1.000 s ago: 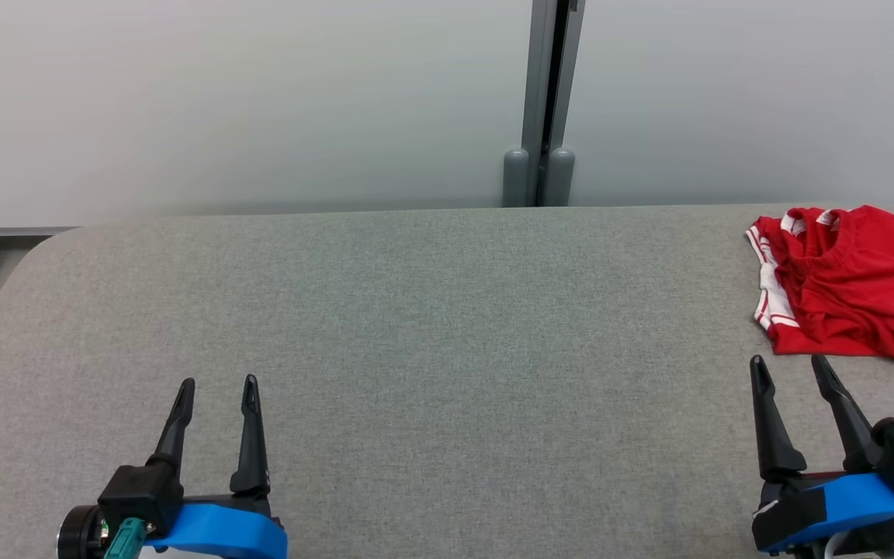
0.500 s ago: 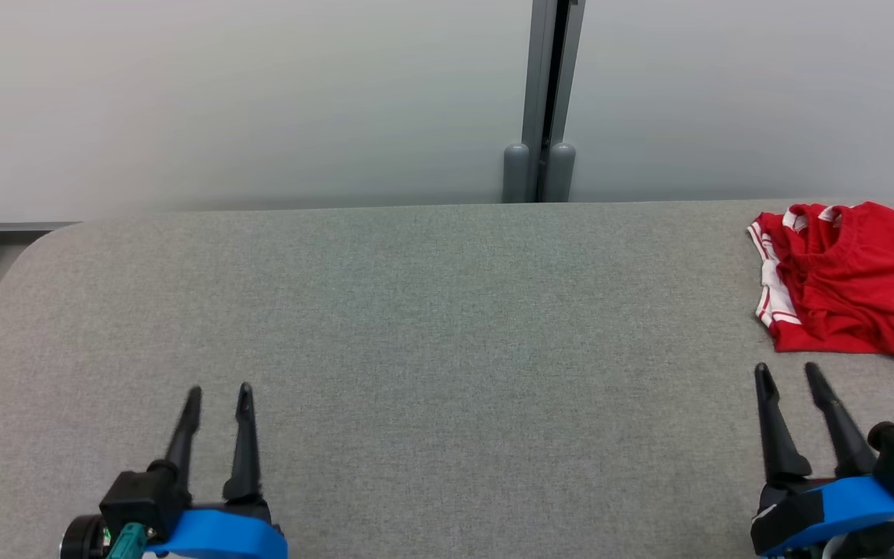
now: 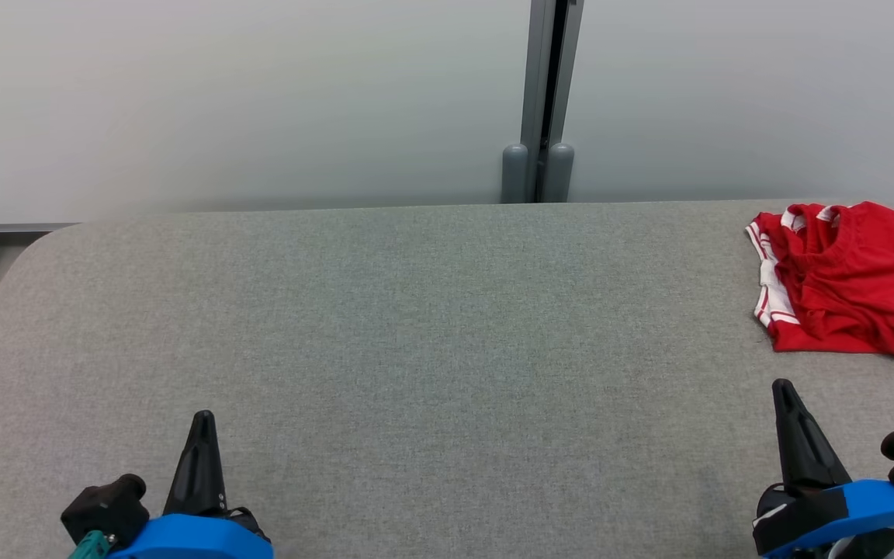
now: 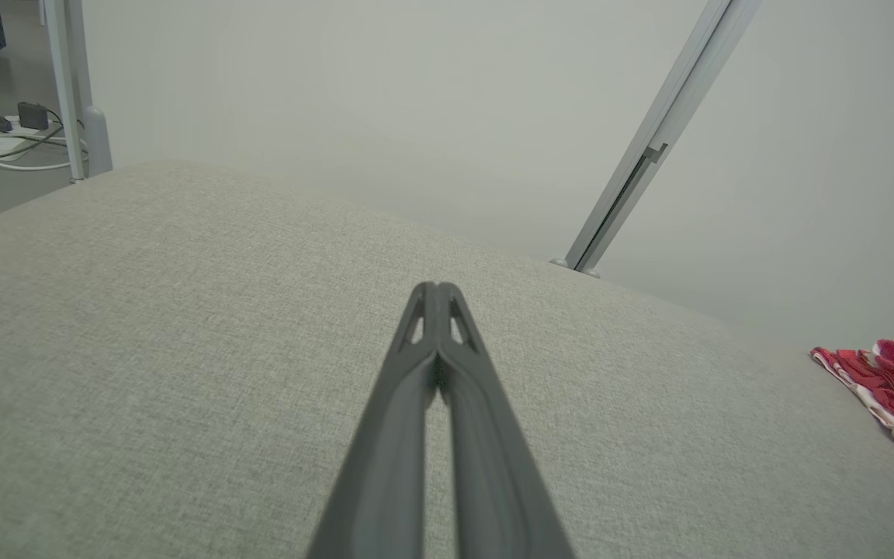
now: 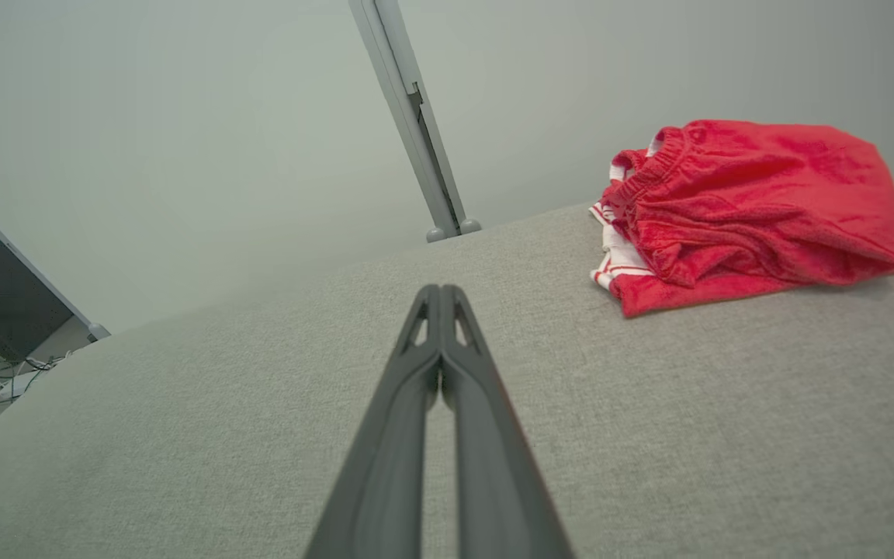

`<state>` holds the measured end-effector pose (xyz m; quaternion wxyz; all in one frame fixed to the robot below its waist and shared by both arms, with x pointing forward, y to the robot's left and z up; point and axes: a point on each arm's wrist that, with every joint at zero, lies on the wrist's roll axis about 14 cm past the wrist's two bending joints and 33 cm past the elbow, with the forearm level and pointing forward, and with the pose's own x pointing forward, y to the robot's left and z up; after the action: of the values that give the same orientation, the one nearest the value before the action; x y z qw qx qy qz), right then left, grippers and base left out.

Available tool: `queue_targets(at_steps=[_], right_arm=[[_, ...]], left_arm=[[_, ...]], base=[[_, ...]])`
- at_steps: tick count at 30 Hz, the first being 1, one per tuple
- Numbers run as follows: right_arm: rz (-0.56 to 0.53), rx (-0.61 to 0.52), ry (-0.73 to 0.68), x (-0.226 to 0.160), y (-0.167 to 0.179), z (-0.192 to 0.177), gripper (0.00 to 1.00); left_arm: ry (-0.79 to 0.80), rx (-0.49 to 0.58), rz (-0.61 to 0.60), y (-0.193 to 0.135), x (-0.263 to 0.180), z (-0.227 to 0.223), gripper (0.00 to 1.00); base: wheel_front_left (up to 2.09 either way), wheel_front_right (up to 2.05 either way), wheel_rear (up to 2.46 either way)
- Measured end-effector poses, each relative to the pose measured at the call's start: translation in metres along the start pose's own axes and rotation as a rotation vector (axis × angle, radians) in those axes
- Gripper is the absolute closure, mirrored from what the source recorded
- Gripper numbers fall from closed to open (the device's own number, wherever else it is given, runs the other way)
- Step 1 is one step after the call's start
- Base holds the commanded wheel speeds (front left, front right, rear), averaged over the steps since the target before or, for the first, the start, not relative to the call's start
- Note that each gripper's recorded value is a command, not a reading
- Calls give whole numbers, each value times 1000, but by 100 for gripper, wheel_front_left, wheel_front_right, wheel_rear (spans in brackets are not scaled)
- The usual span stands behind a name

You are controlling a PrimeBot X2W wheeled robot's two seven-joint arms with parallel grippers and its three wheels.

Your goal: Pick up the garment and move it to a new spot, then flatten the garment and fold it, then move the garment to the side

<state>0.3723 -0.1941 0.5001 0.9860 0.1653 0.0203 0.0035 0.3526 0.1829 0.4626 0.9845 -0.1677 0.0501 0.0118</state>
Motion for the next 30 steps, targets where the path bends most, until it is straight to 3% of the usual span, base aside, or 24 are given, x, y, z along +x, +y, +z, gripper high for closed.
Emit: queue_targets(at_steps=[30], right_arm=[[-18,467,10,4,-3,-4,100]], left_arm=[[9,-463,38,7,11,10,100]], base=[[0,0,0]])
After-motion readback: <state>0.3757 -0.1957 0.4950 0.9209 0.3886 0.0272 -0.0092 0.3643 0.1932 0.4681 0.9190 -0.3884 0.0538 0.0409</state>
